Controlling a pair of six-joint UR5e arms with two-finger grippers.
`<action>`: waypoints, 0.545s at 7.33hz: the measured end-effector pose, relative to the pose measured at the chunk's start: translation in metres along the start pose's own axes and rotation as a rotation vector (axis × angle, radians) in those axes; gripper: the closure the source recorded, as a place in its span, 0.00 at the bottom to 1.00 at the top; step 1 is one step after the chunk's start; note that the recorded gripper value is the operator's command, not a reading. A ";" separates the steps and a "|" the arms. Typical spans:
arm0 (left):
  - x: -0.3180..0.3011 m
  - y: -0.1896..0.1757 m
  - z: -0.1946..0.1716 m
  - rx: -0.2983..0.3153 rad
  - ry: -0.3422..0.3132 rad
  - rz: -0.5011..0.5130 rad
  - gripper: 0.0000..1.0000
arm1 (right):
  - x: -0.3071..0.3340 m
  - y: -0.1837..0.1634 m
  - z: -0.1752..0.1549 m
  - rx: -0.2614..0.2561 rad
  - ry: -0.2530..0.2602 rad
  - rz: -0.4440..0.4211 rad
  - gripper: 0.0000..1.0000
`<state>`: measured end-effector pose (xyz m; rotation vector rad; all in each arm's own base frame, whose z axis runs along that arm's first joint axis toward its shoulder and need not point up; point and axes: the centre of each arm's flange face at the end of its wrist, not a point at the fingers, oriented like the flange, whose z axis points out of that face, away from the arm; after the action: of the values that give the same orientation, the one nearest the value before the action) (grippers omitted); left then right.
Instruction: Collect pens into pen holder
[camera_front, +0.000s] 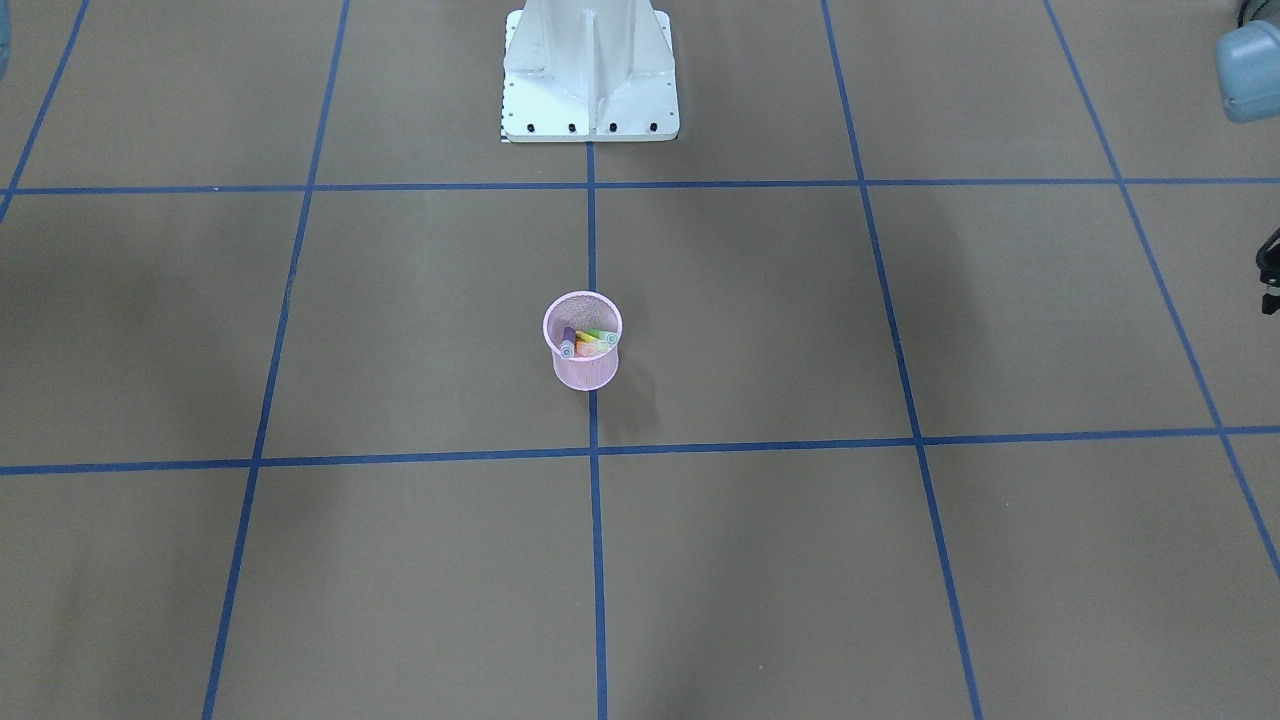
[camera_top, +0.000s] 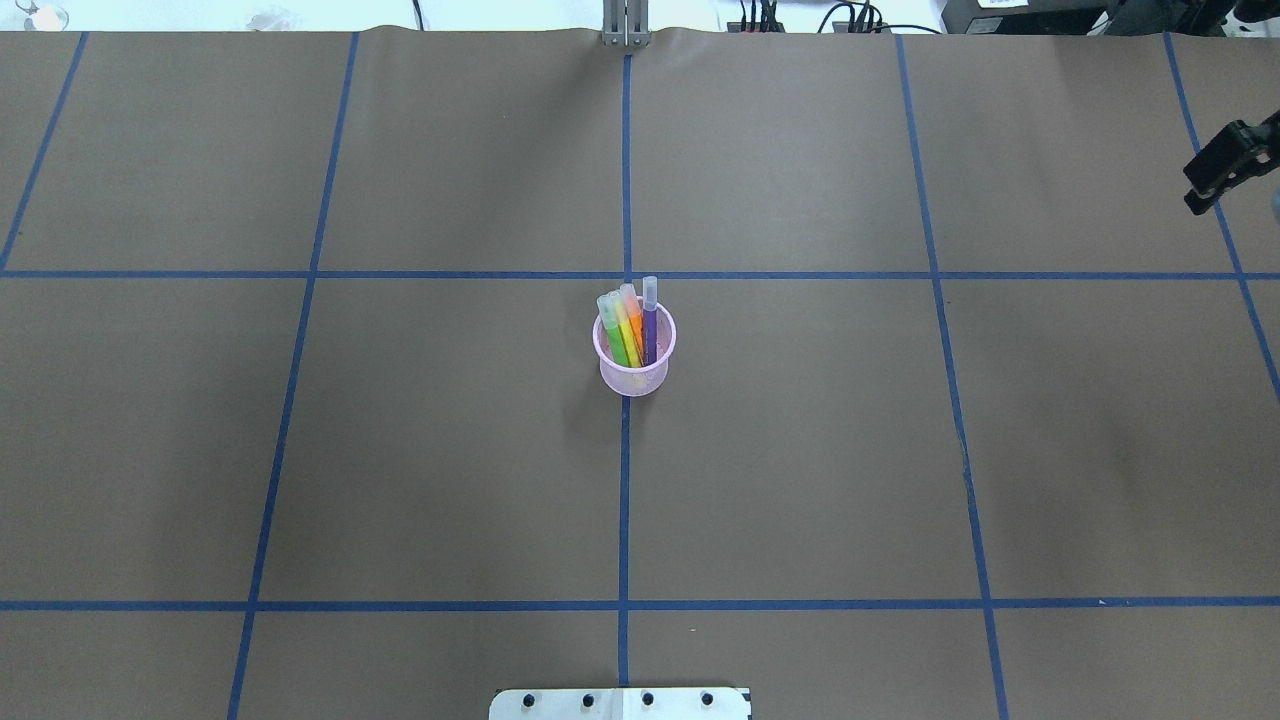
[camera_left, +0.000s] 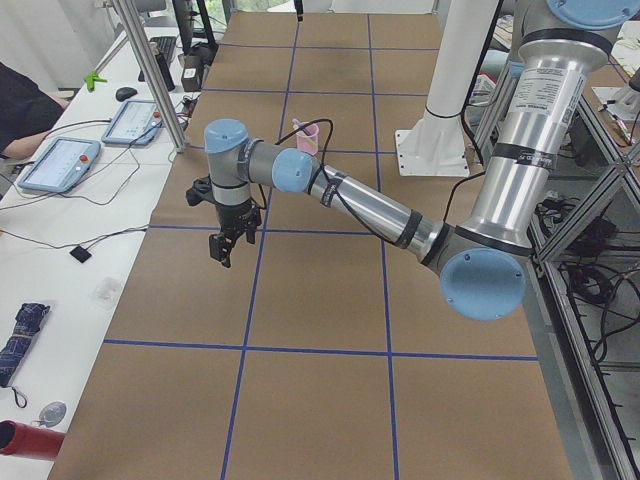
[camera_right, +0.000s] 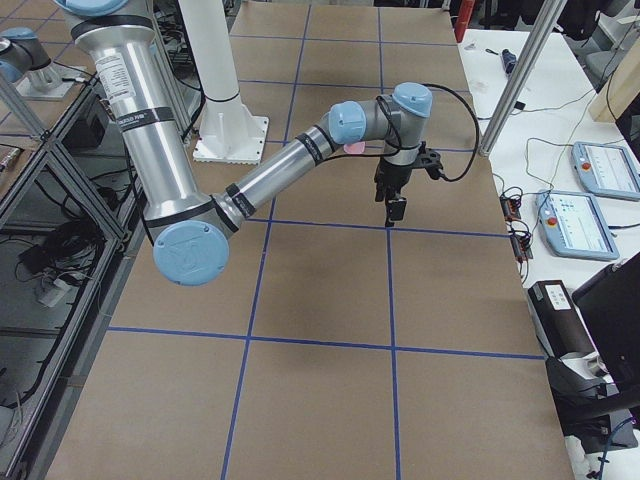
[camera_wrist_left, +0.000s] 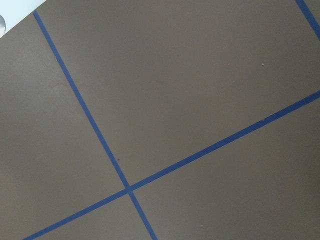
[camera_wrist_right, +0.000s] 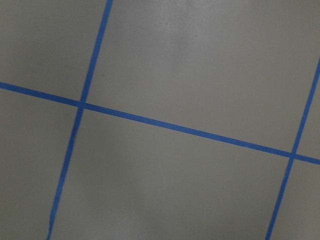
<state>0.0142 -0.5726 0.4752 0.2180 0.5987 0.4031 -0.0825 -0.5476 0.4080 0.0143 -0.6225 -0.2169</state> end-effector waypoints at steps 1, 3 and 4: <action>-0.020 0.025 0.012 0.014 0.031 -0.019 0.00 | 0.022 0.008 0.008 -0.015 0.006 0.031 0.00; -0.064 0.075 0.060 0.023 0.046 -0.047 0.00 | 0.079 0.031 0.021 -0.005 0.003 0.109 0.00; -0.080 0.092 0.083 0.001 0.051 -0.073 0.00 | 0.105 0.046 0.035 0.013 -0.032 0.134 0.00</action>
<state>-0.0251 -0.5310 0.6109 0.1865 0.6555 0.3389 -0.0101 -0.5221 0.5006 -0.0185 -0.6541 -0.0839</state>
